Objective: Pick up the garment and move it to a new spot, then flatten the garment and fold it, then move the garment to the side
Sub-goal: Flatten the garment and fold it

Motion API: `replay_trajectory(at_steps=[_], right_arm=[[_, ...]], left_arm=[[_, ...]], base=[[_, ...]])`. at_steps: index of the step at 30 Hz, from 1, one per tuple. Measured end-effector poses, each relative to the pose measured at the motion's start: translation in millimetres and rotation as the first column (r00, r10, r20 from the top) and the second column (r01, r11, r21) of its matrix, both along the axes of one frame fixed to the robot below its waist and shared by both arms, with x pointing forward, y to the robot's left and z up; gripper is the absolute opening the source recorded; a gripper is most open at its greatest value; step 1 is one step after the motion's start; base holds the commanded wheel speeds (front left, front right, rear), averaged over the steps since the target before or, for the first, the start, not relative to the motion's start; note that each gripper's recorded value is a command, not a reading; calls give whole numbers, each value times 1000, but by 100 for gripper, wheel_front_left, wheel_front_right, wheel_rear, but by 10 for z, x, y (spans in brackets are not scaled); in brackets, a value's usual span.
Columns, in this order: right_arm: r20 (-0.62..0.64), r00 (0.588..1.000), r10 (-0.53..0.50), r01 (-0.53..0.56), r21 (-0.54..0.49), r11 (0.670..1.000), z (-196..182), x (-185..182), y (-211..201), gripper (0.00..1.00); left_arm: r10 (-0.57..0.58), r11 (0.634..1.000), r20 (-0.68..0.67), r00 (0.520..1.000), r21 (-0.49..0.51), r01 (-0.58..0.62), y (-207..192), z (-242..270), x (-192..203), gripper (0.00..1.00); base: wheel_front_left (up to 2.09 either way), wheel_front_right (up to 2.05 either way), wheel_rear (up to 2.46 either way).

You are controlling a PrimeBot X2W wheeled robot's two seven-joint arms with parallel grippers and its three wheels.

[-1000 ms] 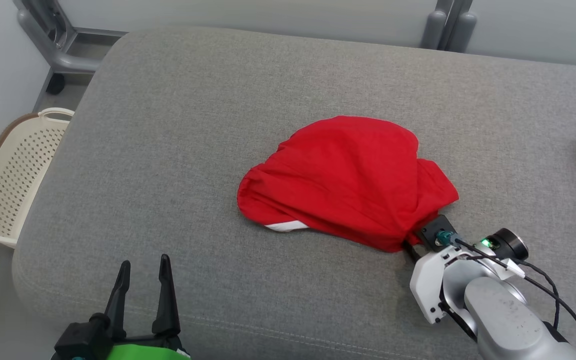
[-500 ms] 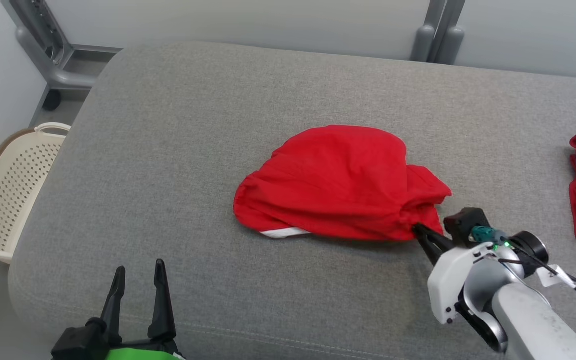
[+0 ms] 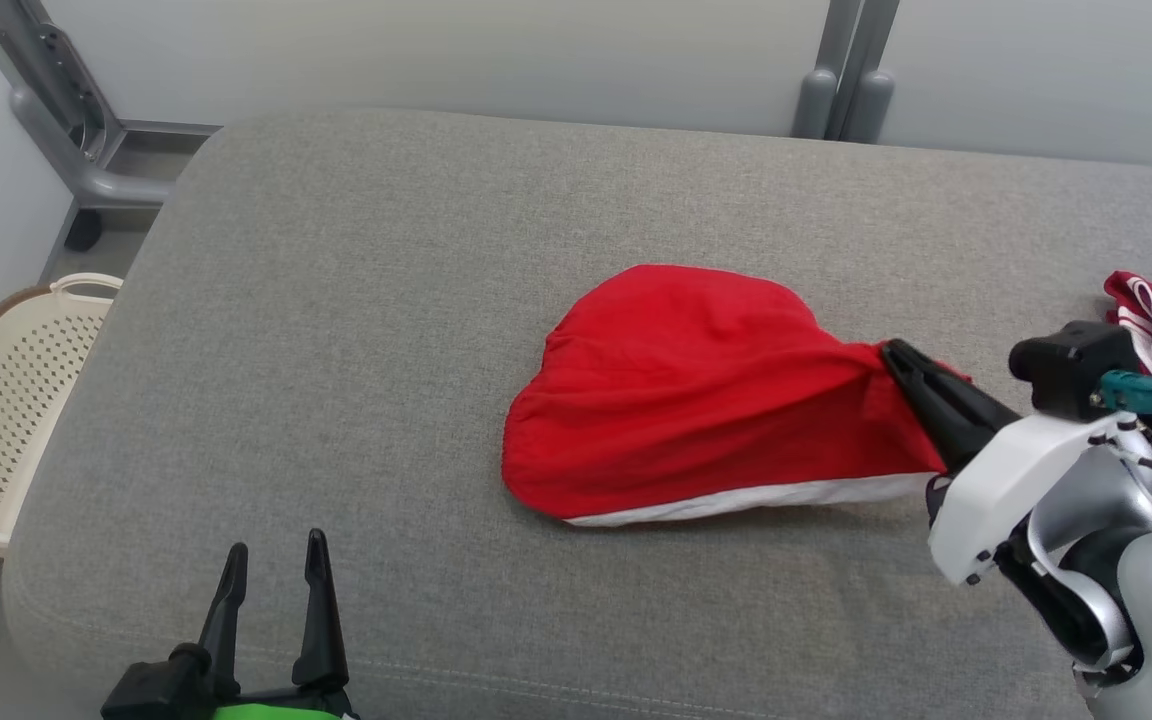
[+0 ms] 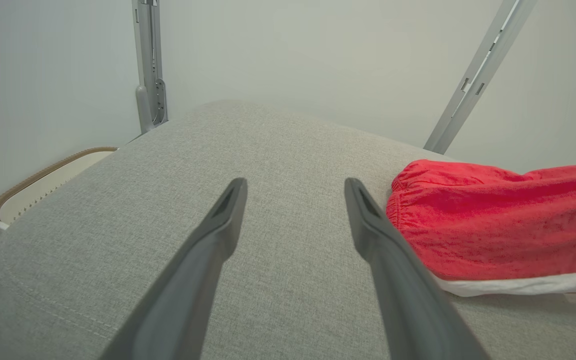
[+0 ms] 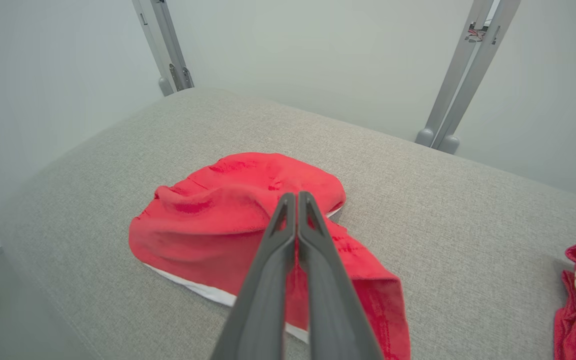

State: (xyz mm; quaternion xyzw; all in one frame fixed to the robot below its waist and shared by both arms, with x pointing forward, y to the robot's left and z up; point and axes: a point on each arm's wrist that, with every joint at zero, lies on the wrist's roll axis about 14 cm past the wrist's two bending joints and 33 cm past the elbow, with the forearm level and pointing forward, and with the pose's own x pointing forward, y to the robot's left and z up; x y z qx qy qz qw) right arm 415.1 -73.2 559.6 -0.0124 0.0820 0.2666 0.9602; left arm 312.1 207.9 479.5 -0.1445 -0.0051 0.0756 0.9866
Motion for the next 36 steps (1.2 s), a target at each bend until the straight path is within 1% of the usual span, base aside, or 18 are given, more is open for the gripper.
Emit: replay_trajectory(at_steps=[2,5,7,9,12,15,19,23,24,25,26,30,33,36], right_arm=[[21,1000,-11,11,4,1000,113,49,-31,0],[8,999,-35,35,-13,999,135,129,-96,0],[-39,998,-57,57,-10,998,56,198,-136,0],[-95,993,-73,69,-47,996,-104,265,-181,0],[-167,982,-89,83,-43,996,-279,405,-171,0],[-209,973,-101,107,18,994,-349,608,-108,0],[-212,968,-133,156,96,983,-314,951,-40,0],[-236,959,-158,185,95,978,-445,1187,30,0],[-237,956,-171,197,93,976,-475,1247,22,7],[-232,956,-180,205,91,974,-493,1308,24,79],[-233,954,-187,211,83,974,-528,1357,33,100],[-218,956,-198,214,54,975,-654,1507,89,100],[-192,961,-198,212,51,976,-713,1563,119,100],[-155,964,-218,230,68,971,-698,1581,47,100]], left_arm=[[3,1000,1,1000,0,-3,8,3,-11,100],[9,1000,1,1000,0,-9,25,2,-27,100],[10,1000,-3,1000,0,-10,31,-11,-33,100],[11,1000,-8,1000,-1,-11,36,-24,-35,100],[11,1000,-15,1000,0,-11,40,-45,-21,100],[4,1000,-16,1000,1,-4,33,-45,25,100],[3,1000,-29,1000,5,-3,32,-79,44,100],[8,1000,-32,999,10,-8,44,-81,58,100],[12,1000,-36,999,11,-11,51,-91,50,100],[17,1000,-39,999,12,-17,64,-94,48,100],[21,1000,-40,999,14,-21,75,-94,51,100],[43,999,-50,998,18,-42,120,-110,54,100],[63,998,-63,996,20,-62,161,-140,45,100],[74,997,-71,995,23,-72,180,-159,49,100]], base=[[0,0,0],[0,0,0],[0,0,0],[0,0,0],[0,0,0],[0,0,0],[0,0,0],[0,0,0],[0,0,0],[0,0,0],[0,0,0],[0,0,0],[0,0,0],[0,0,0]])
